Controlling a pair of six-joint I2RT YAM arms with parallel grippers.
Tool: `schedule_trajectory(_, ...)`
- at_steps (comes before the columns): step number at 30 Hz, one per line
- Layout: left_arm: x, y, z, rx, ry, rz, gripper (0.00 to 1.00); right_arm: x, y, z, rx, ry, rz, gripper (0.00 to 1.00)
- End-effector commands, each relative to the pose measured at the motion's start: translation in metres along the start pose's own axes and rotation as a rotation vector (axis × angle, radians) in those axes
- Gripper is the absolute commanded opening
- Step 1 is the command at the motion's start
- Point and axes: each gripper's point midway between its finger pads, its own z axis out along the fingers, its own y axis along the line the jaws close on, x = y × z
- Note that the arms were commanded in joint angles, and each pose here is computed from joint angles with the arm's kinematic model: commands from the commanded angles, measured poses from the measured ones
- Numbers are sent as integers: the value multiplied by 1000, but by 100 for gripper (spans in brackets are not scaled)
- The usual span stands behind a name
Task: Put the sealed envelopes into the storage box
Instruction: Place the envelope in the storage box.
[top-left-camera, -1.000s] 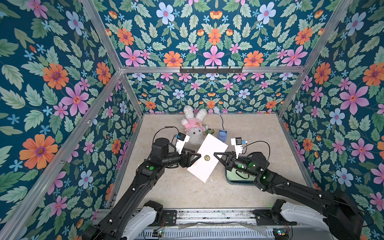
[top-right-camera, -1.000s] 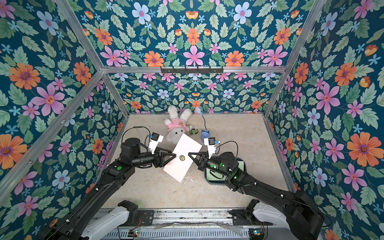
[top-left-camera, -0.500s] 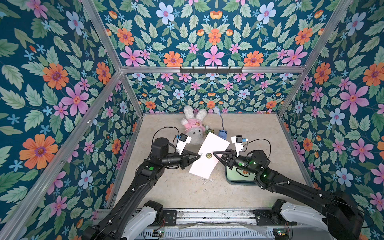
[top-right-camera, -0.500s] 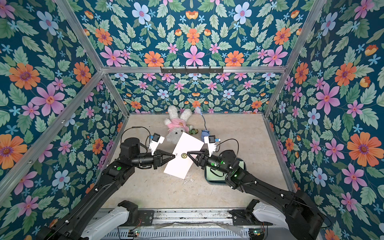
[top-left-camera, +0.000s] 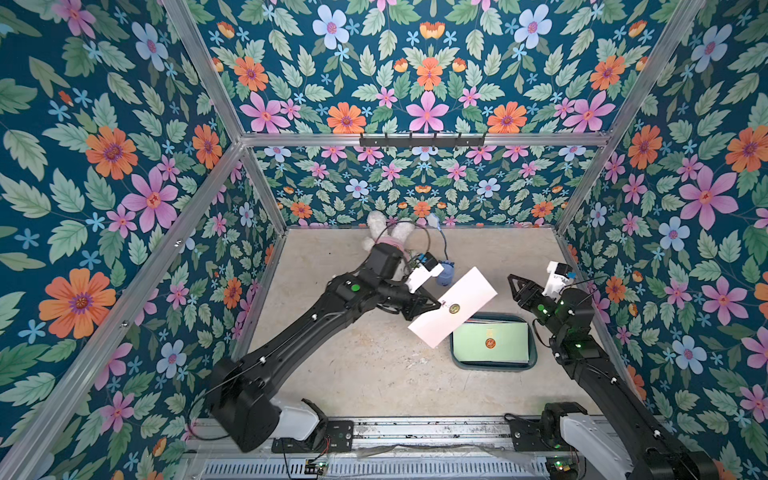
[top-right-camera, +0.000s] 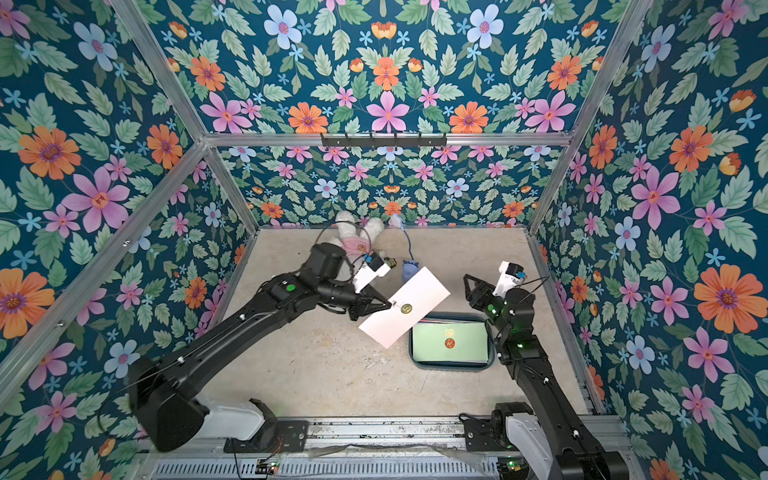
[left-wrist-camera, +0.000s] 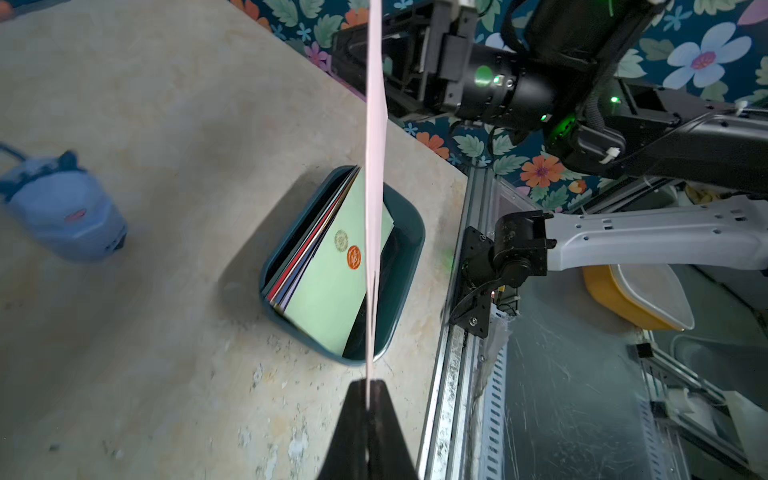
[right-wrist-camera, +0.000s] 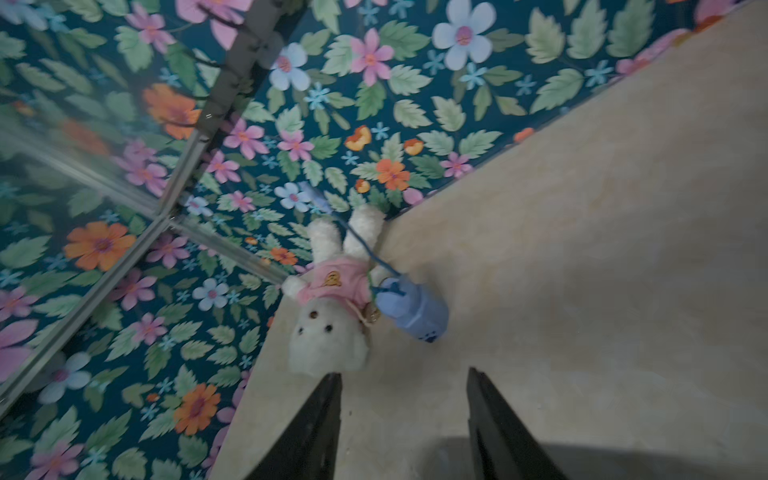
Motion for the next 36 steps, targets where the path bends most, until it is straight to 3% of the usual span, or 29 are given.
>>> schedule_trajectory(1,12,5,33,9,186,112,0,-2,-28,-5,72,24,16,52)
schedule_trajectory(8,14,24,114,50,420,199,0,-3,-60,-4,170,28,62,52)
schedule_trajectory(14,24,35,152,79,466,226,0,5,-75,-5,217,31,76,52)
schedule_trajectory(22,44,27,162,123,501,242,0,7,-79,-7,234,33,76,52)
schedule_trajectory(36,66,24,176,83,610,269,0,6,-80,-4,239,43,84,52)
